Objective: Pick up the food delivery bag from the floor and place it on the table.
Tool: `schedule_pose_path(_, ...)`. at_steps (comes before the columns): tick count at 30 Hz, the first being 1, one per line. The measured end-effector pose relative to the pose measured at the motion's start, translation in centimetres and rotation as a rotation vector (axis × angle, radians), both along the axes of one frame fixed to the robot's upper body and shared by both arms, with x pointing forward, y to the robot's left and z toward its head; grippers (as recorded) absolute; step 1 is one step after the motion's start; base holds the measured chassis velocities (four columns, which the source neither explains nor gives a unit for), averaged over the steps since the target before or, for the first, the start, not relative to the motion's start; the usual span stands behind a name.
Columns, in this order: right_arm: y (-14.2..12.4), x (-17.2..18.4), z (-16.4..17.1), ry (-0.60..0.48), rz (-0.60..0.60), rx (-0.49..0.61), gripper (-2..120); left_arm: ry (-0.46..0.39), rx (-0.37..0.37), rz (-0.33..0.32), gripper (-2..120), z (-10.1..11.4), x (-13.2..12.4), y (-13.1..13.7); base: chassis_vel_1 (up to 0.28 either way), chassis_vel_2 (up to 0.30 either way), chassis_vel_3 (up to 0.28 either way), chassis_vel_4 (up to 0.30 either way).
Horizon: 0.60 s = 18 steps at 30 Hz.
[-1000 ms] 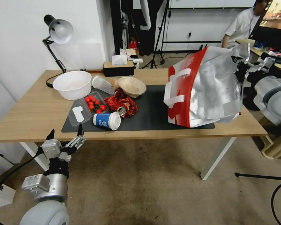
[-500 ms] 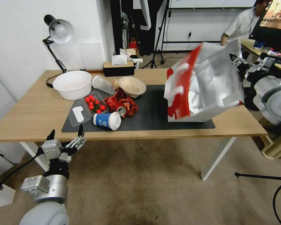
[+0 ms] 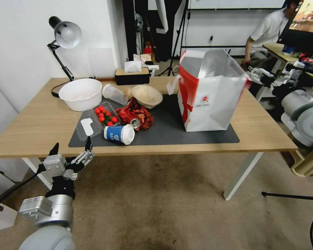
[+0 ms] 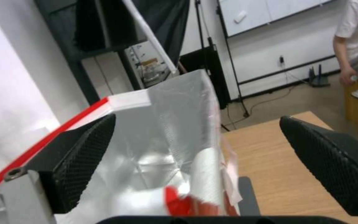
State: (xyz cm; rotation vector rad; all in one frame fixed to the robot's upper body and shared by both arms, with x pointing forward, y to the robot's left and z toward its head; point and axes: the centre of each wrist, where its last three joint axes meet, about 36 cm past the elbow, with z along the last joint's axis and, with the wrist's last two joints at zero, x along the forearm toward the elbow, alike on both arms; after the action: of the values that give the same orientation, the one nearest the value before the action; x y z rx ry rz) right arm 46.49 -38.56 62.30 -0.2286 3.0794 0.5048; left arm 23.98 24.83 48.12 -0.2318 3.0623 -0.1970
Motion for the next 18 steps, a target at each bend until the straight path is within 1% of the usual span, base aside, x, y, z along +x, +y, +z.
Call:
schedule_pose_path(1,0.0,0.0,0.0,0.0,0.0,0.0,100,0.0,0.0,0.0,100,0.0,0.0,0.0,0.0,0.0,0.0,0.0)
schedule_pose_path(2,0.0,-0.2,-0.3,-0.013,0.009,-0.032,100,0.0,0.001,0.0,100,0.0,0.0,0.0,0.0,0.0,0.0,0.0)
schedule_pose_path(3,-0.1,-0.3,-0.6,-0.038,0.014,-0.078,100,0.0,0.001,0.0,100,0.1,0.0,0.0,0.0,0.0,0.0,0.0)
schedule_pose_path(4,-0.3,-0.6,-1.2,-0.088,0.027,-0.152,100,0.001,0.003,-0.003,100,0.1,-0.1,0.1,0.0,0.0,0.0,0.0)
schedule_pose_path(5,-0.3,-0.6,-1.2,-0.088,0.027,-0.152,100,0.001,0.003,-0.003,100,0.1,-0.1,0.1,0.0,0.0,0.0,0.0)
schedule_pose_path(7,-0.3,-1.5,-2.0,-0.149,0.052,-0.24,100,0.003,0.004,-0.012,100,0.1,-0.1,0.1,0.0,0.0,0.0,0.0)
schedule_pose_path(9,0.0,-2.6,-2.4,-0.195,0.076,-0.292,100,0.0,0.008,-0.022,100,0.2,-0.1,0.3,0.0,0.0,0.0,0.0)
schedule_pose_path(10,0.0,-2.6,-2.4,-0.195,0.076,-0.292,100,0.0,0.008,-0.022,100,0.2,-0.1,0.3,0.0,0.0,0.0,0.0)
schedule_pose_path(12,0.4,-3.8,-3.3,-0.241,0.102,-0.343,100,-0.001,0.011,-0.031,100,0.0,0.0,0.4,0.0,0.0,0.0,0.0)
schedule_pose_path(13,0.4,-3.8,-3.3,-0.241,0.102,-0.343,100,-0.001,0.011,-0.031,100,0.0,0.0,0.4,0.0,0.0,0.0,0.0)
schedule_pose_path(15,1.1,-4.9,-4.7,-0.288,0.124,-0.386,100,0.0,0.017,-0.039,100,-0.3,0.1,0.7,0.0,0.0,0.0,0.0)
schedule_pose_path(16,1.1,-4.9,-4.7,-0.288,0.124,-0.386,100,0.0,0.017,-0.039,100,-0.3,0.1,0.7,0.0,0.0,0.0,0.0)
schedule_pose_path(18,2.1,-6.2,-6.4,-0.305,0.136,-0.398,100,-0.003,0.026,-0.041,100,-0.5,0.1,1.0,0.0,0.0,0.0,0.0)
